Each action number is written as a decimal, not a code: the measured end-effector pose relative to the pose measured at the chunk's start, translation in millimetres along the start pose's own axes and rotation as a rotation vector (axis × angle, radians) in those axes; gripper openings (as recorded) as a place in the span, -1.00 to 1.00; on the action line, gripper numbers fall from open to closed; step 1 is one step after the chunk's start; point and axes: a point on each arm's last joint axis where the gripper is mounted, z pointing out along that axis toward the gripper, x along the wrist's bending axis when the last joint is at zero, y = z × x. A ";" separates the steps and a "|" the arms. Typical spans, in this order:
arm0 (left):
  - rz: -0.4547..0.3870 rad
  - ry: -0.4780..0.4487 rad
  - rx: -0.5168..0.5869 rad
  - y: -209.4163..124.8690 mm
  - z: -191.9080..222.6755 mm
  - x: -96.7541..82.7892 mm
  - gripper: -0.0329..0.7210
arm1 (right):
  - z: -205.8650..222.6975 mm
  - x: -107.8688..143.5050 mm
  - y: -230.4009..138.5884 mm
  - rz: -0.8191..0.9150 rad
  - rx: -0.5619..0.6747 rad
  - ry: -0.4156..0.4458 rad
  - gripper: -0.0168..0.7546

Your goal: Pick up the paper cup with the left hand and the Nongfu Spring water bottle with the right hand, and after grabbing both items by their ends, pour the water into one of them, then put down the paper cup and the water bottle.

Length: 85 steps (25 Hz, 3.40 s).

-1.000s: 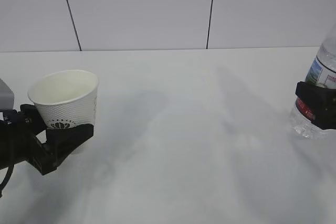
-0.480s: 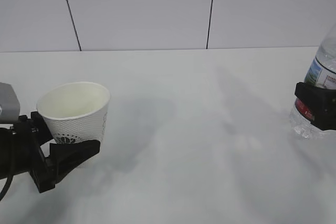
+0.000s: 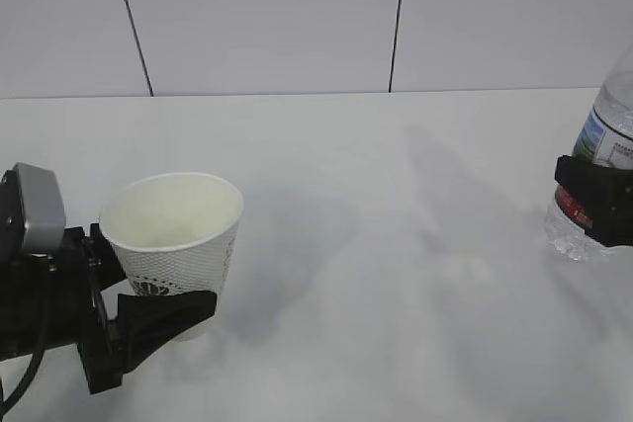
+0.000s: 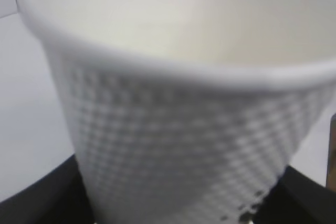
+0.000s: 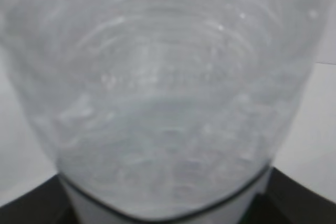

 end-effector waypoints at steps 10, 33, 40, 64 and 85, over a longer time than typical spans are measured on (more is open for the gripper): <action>-0.003 -0.023 -0.009 2.5 8.4 -11.0 0.59 | 0.0 0.1 0.0 -0.001 0.000 0.001 0.23; 0.055 -0.157 -0.086 27.3 57.2 -29.9 0.56 | 0.0 0.1 0.0 -0.001 0.000 0.001 0.23; 0.070 -0.195 -0.115 35.0 73.9 -40.5 0.55 | 0.0 0.1 0.0 -0.001 0.000 0.001 0.23; 0.113 -0.315 -0.152 43.4 115.8 -65.3 0.55 | 0.0 0.1 0.0 -0.001 0.000 0.001 0.23; 0.113 -0.340 -0.137 37.3 124.4 -69.0 0.55 | -0.4 7.5 0.3 -0.084 -0.008 0.082 0.23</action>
